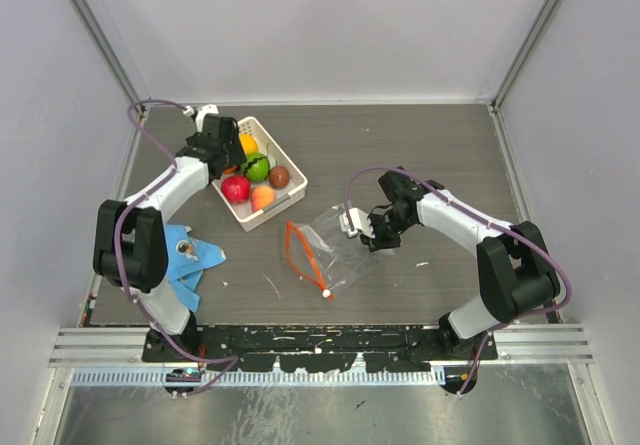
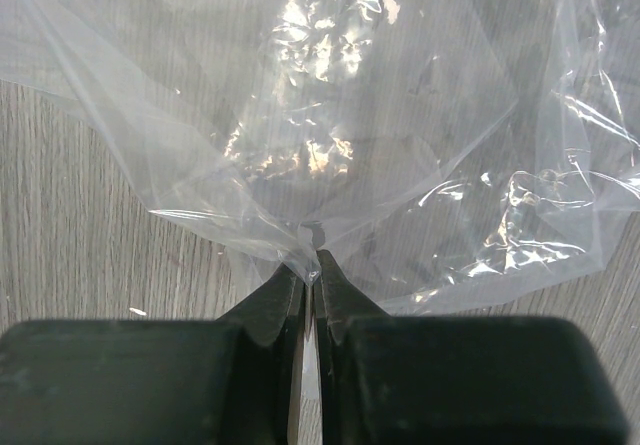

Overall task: Open the zip-top bag and remove the fake food
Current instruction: Place the fake fruit in the bin.

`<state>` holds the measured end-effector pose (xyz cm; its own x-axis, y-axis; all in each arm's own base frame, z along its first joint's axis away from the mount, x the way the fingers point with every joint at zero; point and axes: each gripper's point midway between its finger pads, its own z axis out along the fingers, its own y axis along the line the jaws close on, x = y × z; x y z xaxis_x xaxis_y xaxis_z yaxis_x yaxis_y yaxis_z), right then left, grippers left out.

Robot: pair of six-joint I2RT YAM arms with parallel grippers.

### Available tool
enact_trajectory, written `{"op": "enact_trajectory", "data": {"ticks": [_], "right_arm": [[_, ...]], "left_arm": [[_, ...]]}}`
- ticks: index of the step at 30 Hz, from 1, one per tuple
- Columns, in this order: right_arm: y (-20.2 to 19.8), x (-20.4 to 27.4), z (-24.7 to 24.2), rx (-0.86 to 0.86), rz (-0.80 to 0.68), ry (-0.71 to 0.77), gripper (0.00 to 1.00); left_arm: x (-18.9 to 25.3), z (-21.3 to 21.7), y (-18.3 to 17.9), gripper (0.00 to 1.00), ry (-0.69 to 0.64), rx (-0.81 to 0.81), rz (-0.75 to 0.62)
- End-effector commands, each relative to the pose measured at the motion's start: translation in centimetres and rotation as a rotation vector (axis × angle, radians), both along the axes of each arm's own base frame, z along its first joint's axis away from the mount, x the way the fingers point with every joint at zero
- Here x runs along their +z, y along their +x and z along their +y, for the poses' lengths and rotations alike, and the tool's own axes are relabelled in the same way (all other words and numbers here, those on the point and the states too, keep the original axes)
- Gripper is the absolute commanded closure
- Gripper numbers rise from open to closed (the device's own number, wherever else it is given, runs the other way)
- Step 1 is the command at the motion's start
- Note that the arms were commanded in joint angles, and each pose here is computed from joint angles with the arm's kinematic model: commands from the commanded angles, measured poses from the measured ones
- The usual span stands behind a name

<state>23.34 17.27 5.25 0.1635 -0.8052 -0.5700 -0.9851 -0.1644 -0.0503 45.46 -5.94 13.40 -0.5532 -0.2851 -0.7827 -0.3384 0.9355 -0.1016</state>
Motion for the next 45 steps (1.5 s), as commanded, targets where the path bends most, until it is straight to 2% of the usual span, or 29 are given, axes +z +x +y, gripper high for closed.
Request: {"op": "enact_trajectory", "data": {"ticks": [1, 3, 4, 10, 21, 27, 33, 39, 43, 45], "right_arm": [[-0.2, 0.8, 0.3, 0.017, -0.013, 0.03, 0.87], [-0.3, 0.8, 0.3, 0.016, -0.01, 0.03, 0.87], [-0.3, 0.8, 0.3, 0.018, -0.012, 0.031, 0.87], [-0.3, 0.8, 0.3, 0.021, -0.011, 0.032, 0.87], [-0.4, 1.0, 0.3, 0.024, -0.014, 0.038, 0.86], [-0.4, 1.1, 0.4, 0.024, -0.015, 0.041, 0.85], [-0.4, 1.3, 0.5, 0.027, -0.019, 0.049, 0.83], [-0.4, 1.5, 0.5, 0.026, -0.02, 0.051, 0.83], [-0.5, 1.9, 0.8, 0.029, -0.019, 0.071, 0.78], [-0.6, 2.2, 1.0, 0.032, -0.02, 0.085, 0.73]], "left_arm": [[1.2, 1.6, 1.1, 0.64, 0.051, 0.087, -0.004], [0.8, 1.8, 1.2, 0.58, 0.062, 0.1, 0.015], [0.7, 1.9, 1.3, 0.51, 0.067, 0.11, 0.024], [0.4, 2.9, 1.3, 0.0, 0.097, 0.179, 0.056], [3.8, 3.2, 0.4, 0.02, 0.07, 0.193, -0.015], [6.1, 2.4, -0.9, 0.02, 0.002, 0.141, -0.094], [8.0, -0.3, -3.1, 0.02, -0.135, -0.013, -0.174], [10.9, -3.3, -6.2, 0.02, -0.294, -0.195, -0.373], [11.3, -4.4, -8.6, 0.02, -0.378, -0.26, -0.429], [11.2, -5.2, -9.6, 0.02, -0.419, -0.305, -0.424]]}}
